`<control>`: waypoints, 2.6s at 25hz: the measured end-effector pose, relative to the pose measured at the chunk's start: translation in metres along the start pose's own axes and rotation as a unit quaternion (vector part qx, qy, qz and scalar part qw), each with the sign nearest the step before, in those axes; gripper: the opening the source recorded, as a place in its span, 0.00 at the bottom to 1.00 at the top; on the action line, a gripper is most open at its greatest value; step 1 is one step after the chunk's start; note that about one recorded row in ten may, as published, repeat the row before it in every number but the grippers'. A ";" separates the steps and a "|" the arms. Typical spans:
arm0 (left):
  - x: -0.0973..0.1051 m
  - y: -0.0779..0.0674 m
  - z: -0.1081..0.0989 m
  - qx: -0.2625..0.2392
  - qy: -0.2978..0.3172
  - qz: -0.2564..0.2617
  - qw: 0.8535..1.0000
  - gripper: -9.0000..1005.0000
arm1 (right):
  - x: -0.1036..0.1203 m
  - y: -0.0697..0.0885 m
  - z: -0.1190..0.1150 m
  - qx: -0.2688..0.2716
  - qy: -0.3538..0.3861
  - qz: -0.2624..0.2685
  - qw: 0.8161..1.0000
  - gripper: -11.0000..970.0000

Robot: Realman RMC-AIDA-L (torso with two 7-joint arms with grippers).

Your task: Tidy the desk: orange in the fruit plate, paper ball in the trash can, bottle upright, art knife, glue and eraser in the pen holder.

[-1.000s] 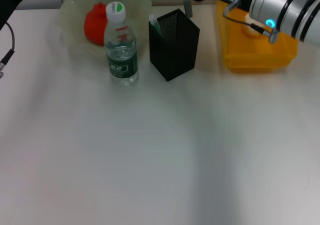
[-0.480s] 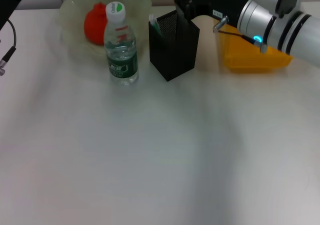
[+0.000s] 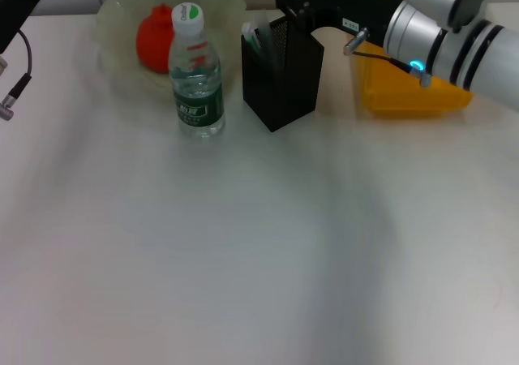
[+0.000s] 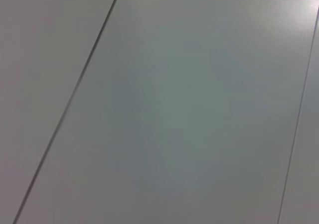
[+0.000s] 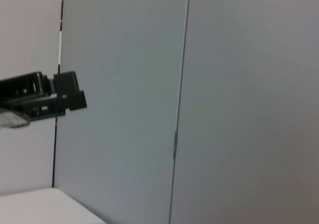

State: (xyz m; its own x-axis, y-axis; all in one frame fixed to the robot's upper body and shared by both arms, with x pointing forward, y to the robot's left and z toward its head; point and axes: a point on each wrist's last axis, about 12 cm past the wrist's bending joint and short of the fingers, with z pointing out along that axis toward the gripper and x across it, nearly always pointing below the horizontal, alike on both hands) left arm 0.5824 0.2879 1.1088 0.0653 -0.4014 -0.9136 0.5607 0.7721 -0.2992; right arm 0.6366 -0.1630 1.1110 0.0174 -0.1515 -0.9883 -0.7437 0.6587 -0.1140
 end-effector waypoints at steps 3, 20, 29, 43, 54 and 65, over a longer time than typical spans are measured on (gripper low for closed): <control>0.001 -0.001 0.001 0.003 0.002 0.000 1.000 0.77 | -0.001 0.000 -0.006 -0.003 -0.014 0.010 1.000 0.24; 0.020 -0.060 -0.015 0.243 0.060 0.031 0.968 0.77 | 0.022 0.021 -0.202 -0.163 -0.083 0.114 0.977 0.24; 0.029 -0.080 -0.033 0.370 0.161 -0.011 0.915 0.77 | 0.021 0.017 -0.264 -0.195 -0.049 0.143 0.969 0.31; 0.035 -0.087 -0.039 0.392 0.183 -0.011 0.901 0.77 | 0.016 0.027 -0.242 -0.228 0.001 0.092 0.969 0.64; 0.036 -0.088 -0.039 0.400 0.192 -0.009 0.896 0.77 | 0.019 0.028 -0.233 -0.220 -0.011 0.081 0.972 0.68; 0.034 -0.086 -0.041 0.398 0.191 -0.006 0.897 0.77 | 0.026 0.032 -0.216 -0.228 -0.042 0.077 0.970 0.68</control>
State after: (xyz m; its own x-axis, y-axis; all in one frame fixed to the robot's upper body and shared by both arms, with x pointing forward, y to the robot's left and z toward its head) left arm 0.5027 0.2278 1.0917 -0.1483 -0.0915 -0.9847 0.9811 0.1116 -0.1581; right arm 0.4690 -0.3057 1.1033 -0.0779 -0.0048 -0.9969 -0.9598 0.2709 0.0737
